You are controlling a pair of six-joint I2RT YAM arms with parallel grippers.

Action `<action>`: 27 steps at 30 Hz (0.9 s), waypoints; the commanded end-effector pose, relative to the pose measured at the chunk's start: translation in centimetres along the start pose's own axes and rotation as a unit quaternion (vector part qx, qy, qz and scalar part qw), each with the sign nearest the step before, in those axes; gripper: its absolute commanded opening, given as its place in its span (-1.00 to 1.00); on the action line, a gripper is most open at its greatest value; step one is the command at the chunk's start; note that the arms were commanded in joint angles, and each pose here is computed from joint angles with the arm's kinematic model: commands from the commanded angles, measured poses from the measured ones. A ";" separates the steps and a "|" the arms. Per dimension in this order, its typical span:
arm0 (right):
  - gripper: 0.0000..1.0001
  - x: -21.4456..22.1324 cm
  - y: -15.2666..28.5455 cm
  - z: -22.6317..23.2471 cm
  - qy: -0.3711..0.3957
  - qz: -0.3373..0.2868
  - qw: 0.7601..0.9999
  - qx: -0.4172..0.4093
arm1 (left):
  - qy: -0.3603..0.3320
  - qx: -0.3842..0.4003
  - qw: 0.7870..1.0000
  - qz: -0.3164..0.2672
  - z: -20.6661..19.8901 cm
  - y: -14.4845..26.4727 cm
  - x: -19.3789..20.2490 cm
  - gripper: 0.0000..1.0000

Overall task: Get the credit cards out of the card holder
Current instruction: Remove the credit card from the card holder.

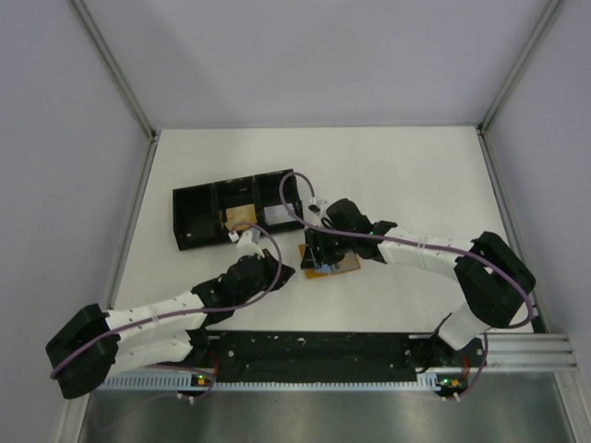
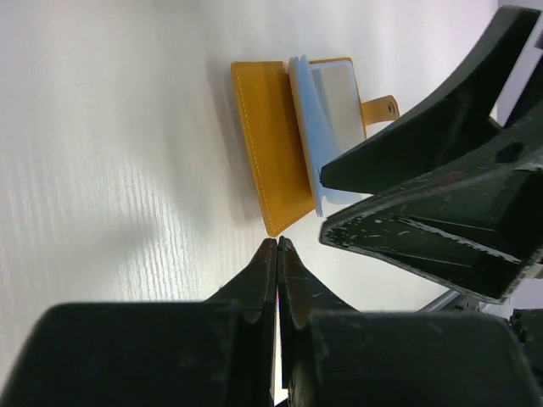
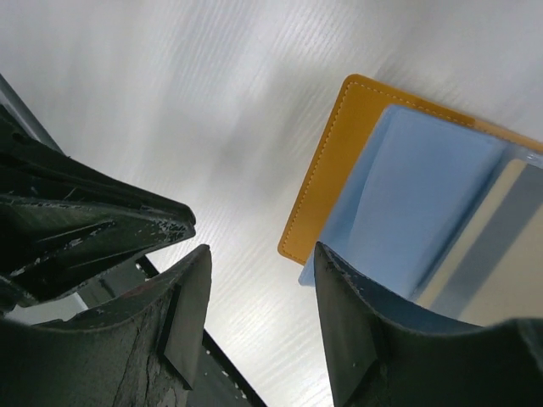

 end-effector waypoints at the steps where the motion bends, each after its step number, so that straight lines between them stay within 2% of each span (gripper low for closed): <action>1: 0.03 -3.5 3.5 1.7 0.048 -0.060 0.997 0.013 | -0.006 0.056 0.998 -0.011 -3.5 0.1 -1.0 -1.00; 8: 0.03 -4.7 6.5 1.1 0.056 -0.108 0.991 0.057 | -0.017 0.084 0.996 -0.011 -5.8 0.3 -1.6 -1.00; 11: 0.03 -4.7 7.9 -0.9 0.030 -0.121 0.988 0.095 | -0.025 0.093 0.995 -0.006 -6.4 0.2 -1.7 -1.00; 16: -0.07 -2.4 7.6 -5.1 -0.023 -0.098 0.985 0.137 | -0.046 0.118 0.992 0.011 -9.4 -0.6 -1.8 -1.00; 21: -0.15 -0.2 6.4 -6.8 -0.042 -0.073 0.984 0.156 | -0.076 0.117 0.989 0.051 -12.2 -3.3 -1.2 -1.00; 24: -0.17 0.7 6.2 -7.5 -0.055 -0.067 0.983 0.163 | -0.079 0.092 0.990 0.069 -12.3 -4.9 -0.6 -1.00; 27: -0.18 1.3 5.8 -8.0 -0.063 -0.061 0.983 0.162 | -0.078 0.060 0.992 0.076 -10.6 -6.2 0.1 -1.00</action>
Point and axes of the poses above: each gripper's point midway between its finger pads, its own y axis back along the fingers, its own z axis along the line the jaws close on, x = y × z, the point moved 5 cm from there along y, back along the fingers, and after that the axes turned 10 degrees about y, right-handed, at the moved point
